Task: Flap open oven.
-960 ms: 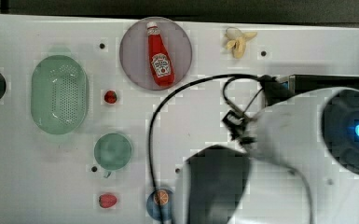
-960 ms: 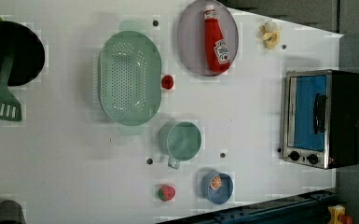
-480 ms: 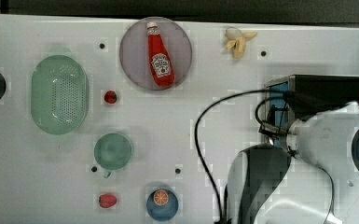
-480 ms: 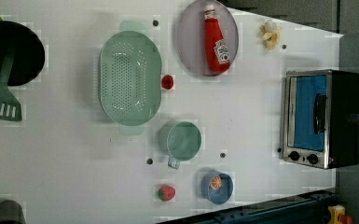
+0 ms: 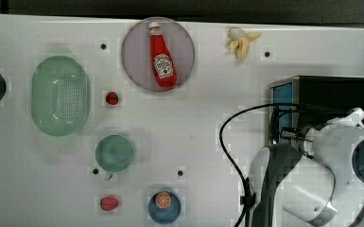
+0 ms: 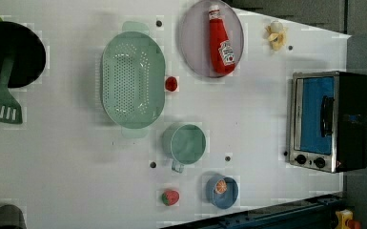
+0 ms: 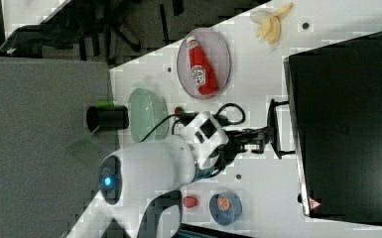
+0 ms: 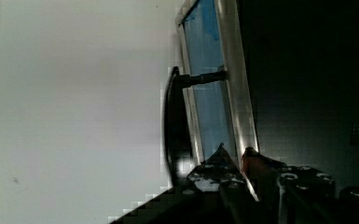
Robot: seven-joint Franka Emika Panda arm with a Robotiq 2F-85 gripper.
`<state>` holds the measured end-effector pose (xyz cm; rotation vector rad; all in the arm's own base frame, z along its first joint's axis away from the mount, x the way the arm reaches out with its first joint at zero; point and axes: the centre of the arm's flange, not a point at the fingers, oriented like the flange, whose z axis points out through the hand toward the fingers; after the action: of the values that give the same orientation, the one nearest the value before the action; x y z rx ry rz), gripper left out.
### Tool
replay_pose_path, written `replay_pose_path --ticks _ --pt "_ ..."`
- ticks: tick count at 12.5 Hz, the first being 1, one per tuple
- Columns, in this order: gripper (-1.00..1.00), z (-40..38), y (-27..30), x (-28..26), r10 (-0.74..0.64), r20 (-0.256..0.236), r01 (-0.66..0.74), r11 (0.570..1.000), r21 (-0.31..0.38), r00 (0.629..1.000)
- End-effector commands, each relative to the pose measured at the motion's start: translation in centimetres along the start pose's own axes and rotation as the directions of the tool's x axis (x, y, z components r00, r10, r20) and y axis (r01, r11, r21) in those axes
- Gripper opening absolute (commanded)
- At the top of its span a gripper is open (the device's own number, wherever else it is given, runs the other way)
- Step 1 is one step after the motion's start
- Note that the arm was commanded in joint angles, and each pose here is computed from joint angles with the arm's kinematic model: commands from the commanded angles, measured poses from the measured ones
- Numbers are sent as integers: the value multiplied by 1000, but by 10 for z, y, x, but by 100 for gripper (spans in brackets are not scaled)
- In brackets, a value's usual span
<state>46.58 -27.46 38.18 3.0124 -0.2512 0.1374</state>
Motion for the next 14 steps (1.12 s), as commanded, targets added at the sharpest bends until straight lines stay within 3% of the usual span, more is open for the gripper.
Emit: replay_pose_path --ticks 1,4,11,14 --pt "-65 25 -7 0 -96 20 96 995 -5 995" --pt "-65 51 -10 0 -101 56 102 995 -8 993" --pt "-65 70 -36 5 -148 75 150 989 -15 986" --pt "-65 73 -66 9 -173 108 183 979 -92 979"
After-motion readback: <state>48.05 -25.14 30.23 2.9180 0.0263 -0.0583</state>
